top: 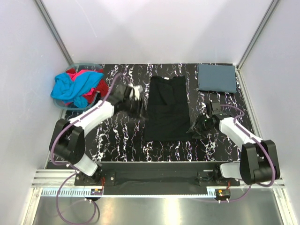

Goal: Fold and stack the t-shirts
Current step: Fold the tshirt

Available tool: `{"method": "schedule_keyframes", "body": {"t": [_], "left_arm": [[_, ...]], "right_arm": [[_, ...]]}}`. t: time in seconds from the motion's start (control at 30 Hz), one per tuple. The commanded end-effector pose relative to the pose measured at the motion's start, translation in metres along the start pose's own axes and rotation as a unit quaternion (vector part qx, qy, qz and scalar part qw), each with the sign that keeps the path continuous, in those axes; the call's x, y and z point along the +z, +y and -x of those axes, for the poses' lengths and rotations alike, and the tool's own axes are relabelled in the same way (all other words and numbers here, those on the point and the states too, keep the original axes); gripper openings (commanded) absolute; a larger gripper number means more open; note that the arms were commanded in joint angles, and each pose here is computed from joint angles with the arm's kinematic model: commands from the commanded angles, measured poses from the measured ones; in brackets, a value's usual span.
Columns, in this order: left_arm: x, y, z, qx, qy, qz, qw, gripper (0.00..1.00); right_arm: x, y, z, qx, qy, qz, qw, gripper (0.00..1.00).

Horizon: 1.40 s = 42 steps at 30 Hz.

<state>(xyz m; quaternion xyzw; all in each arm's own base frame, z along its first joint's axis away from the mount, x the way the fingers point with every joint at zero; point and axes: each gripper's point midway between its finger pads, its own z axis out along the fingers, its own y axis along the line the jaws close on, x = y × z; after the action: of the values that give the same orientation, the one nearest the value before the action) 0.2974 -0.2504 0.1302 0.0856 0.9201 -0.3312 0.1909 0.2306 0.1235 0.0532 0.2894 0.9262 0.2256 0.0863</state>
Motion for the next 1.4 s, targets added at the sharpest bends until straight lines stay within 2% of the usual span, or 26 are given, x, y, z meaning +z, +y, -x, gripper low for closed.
{"method": "schedule_keyframes", "body": {"t": [0.0, 0.13, 0.4, 0.73, 0.83, 0.87, 0.9, 0.93, 1.13, 1.2, 1.27, 1.3, 1.33, 1.37], "left_arm": [[0.002, -0.003, -0.036, 0.01, 0.019, -0.002, 1.0, 0.46], [0.019, 0.016, -0.079, -0.025, 0.049, 0.002, 0.999, 0.46], [0.038, 0.017, -0.117, -0.048, 0.054, -0.009, 0.997, 0.49], [0.052, 0.033, -0.119, -0.072, 0.029, 0.024, 0.997, 0.49], [0.056, 0.036, -0.122, -0.083, 0.026, 0.023, 0.996, 0.49], [0.057, 0.038, -0.123, -0.086, 0.027, 0.026, 0.996, 0.49], [0.058, 0.04, -0.124, -0.086, 0.027, 0.029, 0.996, 0.49], [0.06, 0.042, -0.125, -0.085, 0.029, 0.033, 0.995, 0.49], [0.059, 0.044, -0.125, -0.086, 0.028, 0.037, 0.995, 0.47], [0.059, 0.045, -0.123, -0.082, 0.024, 0.043, 0.995, 0.45], [0.06, 0.047, -0.123, -0.08, 0.024, 0.047, 0.995, 0.36], [0.06, 0.046, -0.122, -0.078, 0.024, 0.047, 0.996, 0.29], [0.06, 0.046, -0.122, -0.077, 0.025, 0.047, 0.996, 0.17], [0.059, 0.046, -0.12, -0.076, 0.022, 0.047, 0.996, 0.12]], "right_arm": [[-0.001, -0.004, 0.002, 0.058, -0.022, -0.006, 0.998, 0.52], [0.008, -0.016, -0.002, 0.083, -0.026, -0.018, 0.996, 0.51], [0.018, -0.034, -0.004, 0.112, -0.05, -0.027, 0.992, 0.48], [0.024, -0.041, 0.005, 0.113, -0.086, -0.023, 0.99, 0.37], [0.026, -0.039, 0.005, 0.11, -0.087, -0.015, 0.99, 0.26], [0.026, -0.038, 0.006, 0.107, -0.086, -0.012, 0.99, 0.2], [0.027, -0.038, 0.005, 0.105, -0.086, -0.012, 0.991, 0.07], [0.027, -0.037, 0.007, 0.102, -0.088, -0.01, 0.991, 0.02], [0.024, -0.034, 0.006, 0.085, -0.088, 0.001, 0.992, 0.0], [0.022, -0.034, 0.003, 0.078, -0.087, 0.009, 0.993, 0.0], [0.017, -0.027, 0.002, 0.061, -0.089, 0.029, 0.994, 0.0], [0.015, -0.027, -0.001, 0.055, -0.088, 0.034, 0.994, 0.0], [0.01, -0.024, 0.0, 0.047, -0.097, 0.045, 0.993, 0.0], [0.009, -0.025, -0.002, 0.042, -0.099, 0.047, 0.993, 0.0]]}}
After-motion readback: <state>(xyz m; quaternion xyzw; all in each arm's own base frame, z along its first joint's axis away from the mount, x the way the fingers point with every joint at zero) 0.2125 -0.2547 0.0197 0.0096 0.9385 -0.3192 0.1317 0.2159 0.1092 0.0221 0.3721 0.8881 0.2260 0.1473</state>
